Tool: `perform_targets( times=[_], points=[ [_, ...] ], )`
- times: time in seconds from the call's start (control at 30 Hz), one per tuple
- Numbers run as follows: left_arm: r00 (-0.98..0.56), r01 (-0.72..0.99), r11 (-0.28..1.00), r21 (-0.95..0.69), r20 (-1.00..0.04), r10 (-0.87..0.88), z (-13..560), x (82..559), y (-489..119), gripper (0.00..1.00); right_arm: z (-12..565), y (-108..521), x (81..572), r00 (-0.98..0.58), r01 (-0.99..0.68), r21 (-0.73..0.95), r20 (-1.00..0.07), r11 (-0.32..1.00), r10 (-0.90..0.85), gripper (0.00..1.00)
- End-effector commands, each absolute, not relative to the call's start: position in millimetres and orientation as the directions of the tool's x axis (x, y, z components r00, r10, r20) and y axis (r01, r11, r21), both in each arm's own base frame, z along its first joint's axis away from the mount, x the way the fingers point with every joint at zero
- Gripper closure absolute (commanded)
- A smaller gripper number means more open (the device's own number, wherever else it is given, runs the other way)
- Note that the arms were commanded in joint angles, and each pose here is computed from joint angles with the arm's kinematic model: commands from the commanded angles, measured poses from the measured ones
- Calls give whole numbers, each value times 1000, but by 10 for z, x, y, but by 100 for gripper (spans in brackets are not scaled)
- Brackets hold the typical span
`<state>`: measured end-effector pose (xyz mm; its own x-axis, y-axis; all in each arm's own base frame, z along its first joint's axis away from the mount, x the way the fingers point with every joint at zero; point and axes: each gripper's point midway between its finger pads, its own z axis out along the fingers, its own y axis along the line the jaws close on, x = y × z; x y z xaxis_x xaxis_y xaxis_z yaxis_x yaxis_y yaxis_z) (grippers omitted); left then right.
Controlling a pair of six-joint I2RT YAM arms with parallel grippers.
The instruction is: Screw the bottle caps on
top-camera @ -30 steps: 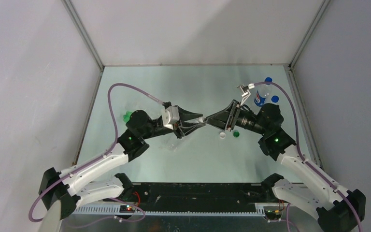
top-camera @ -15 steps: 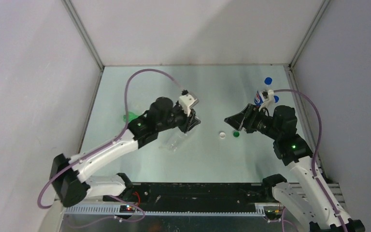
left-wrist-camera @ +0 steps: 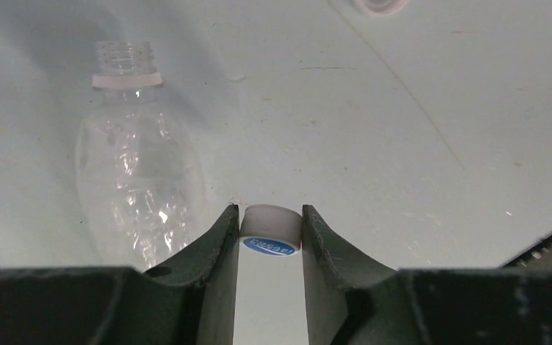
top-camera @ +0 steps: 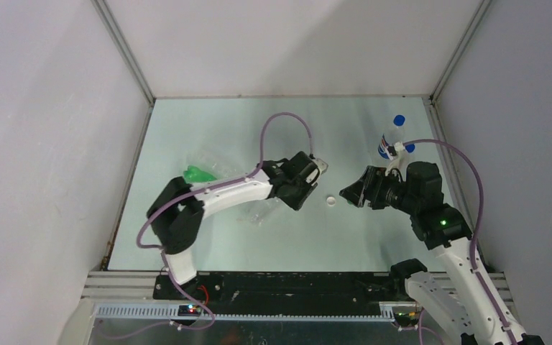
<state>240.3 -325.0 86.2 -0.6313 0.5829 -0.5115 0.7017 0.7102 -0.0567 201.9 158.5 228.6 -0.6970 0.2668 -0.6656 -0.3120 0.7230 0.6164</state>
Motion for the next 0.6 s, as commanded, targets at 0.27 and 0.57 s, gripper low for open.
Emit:
perform_targets(
  times=[0.27,0.57],
  points=[
    [-687,656,752,67,-362,631,325,2557,-3325,66,2408,1499,1927,-654,-367,550,-726,750,212,26],
    [-711,631,773,67,-350,611,232,2603,-3404,44,2410,1503,1901,-651,-386,540,-734,748,194,26]
  ],
)
